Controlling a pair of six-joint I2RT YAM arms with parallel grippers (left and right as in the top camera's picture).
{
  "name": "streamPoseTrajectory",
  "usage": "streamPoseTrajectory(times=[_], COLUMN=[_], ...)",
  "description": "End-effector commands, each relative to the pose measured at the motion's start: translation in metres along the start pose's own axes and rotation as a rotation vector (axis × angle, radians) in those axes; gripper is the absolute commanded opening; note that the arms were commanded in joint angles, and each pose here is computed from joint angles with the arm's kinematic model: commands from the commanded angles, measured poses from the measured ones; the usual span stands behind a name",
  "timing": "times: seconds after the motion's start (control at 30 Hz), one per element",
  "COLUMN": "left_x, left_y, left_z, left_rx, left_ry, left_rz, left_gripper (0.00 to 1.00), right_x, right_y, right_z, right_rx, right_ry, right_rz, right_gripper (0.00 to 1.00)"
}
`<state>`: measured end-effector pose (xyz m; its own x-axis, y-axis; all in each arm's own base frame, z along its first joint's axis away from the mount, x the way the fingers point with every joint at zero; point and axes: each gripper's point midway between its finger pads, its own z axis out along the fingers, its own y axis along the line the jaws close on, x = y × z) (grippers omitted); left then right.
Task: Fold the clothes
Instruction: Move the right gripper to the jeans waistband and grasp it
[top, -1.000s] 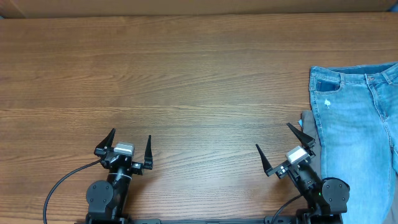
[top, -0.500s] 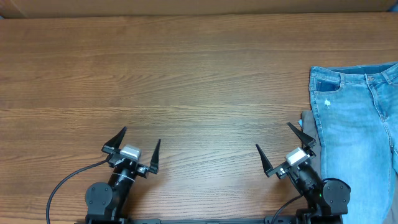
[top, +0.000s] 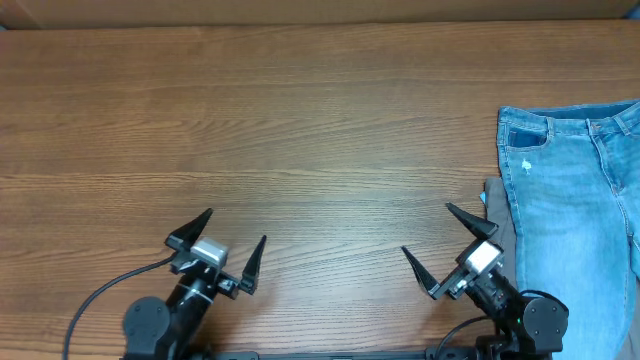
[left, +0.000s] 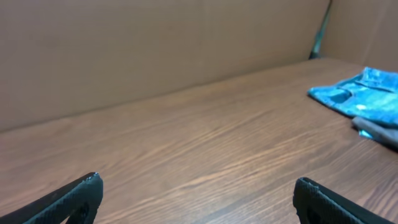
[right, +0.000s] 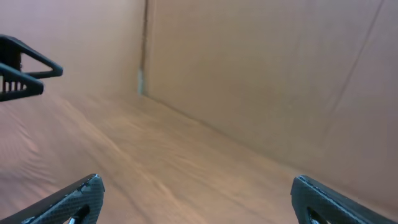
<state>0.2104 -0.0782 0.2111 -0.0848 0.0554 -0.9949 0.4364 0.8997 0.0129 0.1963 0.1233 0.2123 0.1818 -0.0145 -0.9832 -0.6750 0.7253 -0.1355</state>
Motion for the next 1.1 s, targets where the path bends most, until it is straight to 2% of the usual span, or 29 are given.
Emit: streamPoseTrajectory(times=[0.0, 0.27, 0.53, 0.63, 0.83, 0.97, 1.07], left_x=[-0.045, -0.100, -0.135, -0.139, -0.139, -0.138, -0.141], left_y=[0.008, 0.019, 0.023, 0.024, 0.020, 0.017, 0.018], left_z=[-0.011, 0.002, 0.026, 0.030, 0.033, 0.033, 0.034], left_rx=[-0.061, -0.066, -0.020, -0.012, 0.017, 0.034, 0.034], left_ry=[-0.023, 0.183, 0.414, 0.461, 0.485, 0.491, 0.476], left_rz=[-0.013, -0.098, -0.188, -0.202, -0.229, -0.236, -0.231], left_gripper=[1.00, 1.00, 1.00, 1.00, 1.00, 1.00, 1.00], right_x=[-0.025, -0.072, -0.101, -0.110, -0.080, -0.026, 0.007], right_y=[0.005, -0.008, -0.044, -0.058, -0.079, -0.120, -0.151], right_z=[0.000, 0.014, 0.048, 0.063, 0.083, 0.079, 0.082], right_rx=[-0.035, -0.025, 0.035, 0.052, 0.080, 0.352, 0.477], right_ry=[-0.016, 0.116, 0.433, 0.504, 0.638, 0.837, 0.977], right_rz=[0.175, 0.306, 0.552, 0.603, 0.673, 0.773, 0.795], right_gripper=[1.00, 1.00, 1.00, 1.00, 1.00, 1.00, 1.00])
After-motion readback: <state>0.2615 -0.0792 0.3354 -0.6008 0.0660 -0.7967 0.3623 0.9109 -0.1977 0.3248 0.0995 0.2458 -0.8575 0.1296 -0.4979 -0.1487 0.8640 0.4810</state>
